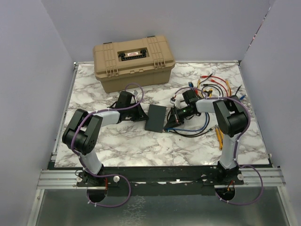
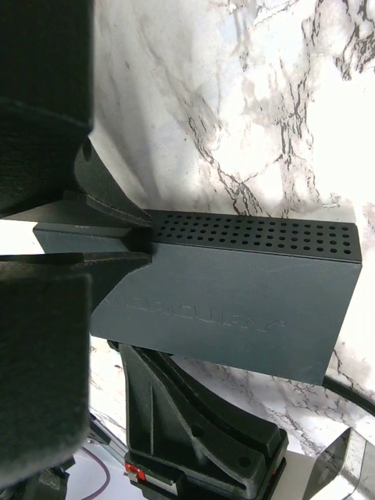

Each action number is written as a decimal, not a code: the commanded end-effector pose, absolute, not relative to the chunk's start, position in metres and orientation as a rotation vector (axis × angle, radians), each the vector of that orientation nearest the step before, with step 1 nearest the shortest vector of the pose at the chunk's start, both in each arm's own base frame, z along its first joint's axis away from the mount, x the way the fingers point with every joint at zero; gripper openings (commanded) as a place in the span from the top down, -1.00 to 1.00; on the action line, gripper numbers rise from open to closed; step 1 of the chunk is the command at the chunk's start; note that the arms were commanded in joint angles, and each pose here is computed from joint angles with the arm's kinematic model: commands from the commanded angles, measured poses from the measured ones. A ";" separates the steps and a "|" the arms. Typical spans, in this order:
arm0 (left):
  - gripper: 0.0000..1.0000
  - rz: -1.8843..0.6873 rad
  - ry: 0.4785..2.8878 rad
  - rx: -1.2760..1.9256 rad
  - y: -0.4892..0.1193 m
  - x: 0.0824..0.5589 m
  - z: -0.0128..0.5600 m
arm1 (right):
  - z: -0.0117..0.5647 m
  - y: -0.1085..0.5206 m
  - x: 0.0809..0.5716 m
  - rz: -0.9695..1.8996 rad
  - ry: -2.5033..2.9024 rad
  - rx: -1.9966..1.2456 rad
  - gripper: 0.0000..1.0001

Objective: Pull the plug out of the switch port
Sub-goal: Pull the connector from the switch port.

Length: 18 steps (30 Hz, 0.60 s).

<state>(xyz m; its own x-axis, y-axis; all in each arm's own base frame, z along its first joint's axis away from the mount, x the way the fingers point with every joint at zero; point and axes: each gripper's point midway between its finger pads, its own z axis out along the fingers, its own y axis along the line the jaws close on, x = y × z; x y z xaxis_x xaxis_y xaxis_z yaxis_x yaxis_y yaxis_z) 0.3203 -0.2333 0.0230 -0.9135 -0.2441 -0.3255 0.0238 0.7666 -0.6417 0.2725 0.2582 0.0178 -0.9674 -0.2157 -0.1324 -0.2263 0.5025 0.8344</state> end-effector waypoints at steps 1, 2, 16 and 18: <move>1.00 -0.312 3.011 -0.299 -0.140 0.227 -0.084 | -0.001 0.230 0.254 1.328 2.850 -0.345 0.99; 1.00 -0.311 3.006 -0.304 -0.141 0.228 -0.084 | -0.001 0.227 0.255 1.318 2.853 -0.335 0.99; 1.00 -0.315 3.029 -0.249 -0.143 0.231 -0.084 | 0.053 0.228 0.285 1.317 2.692 -0.348 0.57; 1.00 -0.321 3.037 -0.247 -0.144 0.230 -0.085 | 0.064 0.228 0.292 1.284 2.670 -0.356 0.17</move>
